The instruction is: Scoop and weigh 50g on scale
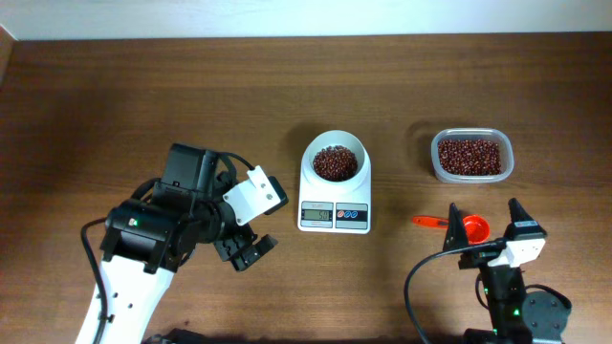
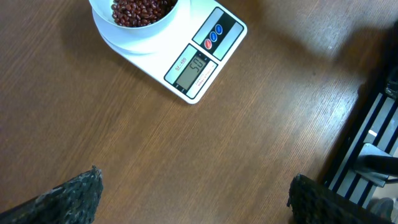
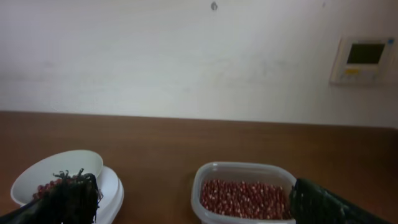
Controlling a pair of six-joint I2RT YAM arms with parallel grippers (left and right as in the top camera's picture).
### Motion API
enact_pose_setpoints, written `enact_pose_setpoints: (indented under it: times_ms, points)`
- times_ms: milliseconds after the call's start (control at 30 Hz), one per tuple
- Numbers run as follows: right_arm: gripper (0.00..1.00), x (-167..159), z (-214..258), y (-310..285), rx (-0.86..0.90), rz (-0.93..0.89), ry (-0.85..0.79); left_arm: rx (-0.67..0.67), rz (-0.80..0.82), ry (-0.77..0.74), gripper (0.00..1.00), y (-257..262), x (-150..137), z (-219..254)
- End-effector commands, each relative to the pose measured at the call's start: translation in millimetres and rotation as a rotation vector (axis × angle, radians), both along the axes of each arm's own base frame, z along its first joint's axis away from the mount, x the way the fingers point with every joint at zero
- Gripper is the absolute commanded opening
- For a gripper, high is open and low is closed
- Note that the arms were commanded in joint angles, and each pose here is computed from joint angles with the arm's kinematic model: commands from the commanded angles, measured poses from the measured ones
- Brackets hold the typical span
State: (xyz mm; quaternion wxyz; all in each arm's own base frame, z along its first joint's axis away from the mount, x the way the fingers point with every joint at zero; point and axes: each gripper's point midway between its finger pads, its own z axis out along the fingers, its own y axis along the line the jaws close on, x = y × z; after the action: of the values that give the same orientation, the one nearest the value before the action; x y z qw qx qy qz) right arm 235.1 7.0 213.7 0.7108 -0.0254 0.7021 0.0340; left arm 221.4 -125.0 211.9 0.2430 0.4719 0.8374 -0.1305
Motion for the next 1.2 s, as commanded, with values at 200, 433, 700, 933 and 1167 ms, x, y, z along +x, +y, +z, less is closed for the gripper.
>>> enact_pose_setpoints:
  times_ms: [200, 433, 700, 933, 1167]
  points:
    - [0.99, 10, -24, -7, -0.015, -0.033, -0.047, -0.012, -0.004, -0.002, 0.99, -1, -1, 2]
    - [0.99, 11, -43, -5, -0.007, -0.025, 0.028, -0.012, -0.004, -0.002, 0.99, -1, -1, 2]
    - [0.99, 11, -57, -4, -0.008, -0.05, 0.086, -0.012, -0.004, -0.002, 0.99, -1, -1, 2]
    - [0.99, 11, -57, -3, -0.008, -0.047, 0.088, -0.012, -0.004, -0.002, 0.99, -1, -1, 2]
    - [0.99, 11, -58, -4, -0.008, -0.05, 0.089, -0.012, -0.004, -0.002, 0.99, -1, -1, 2]
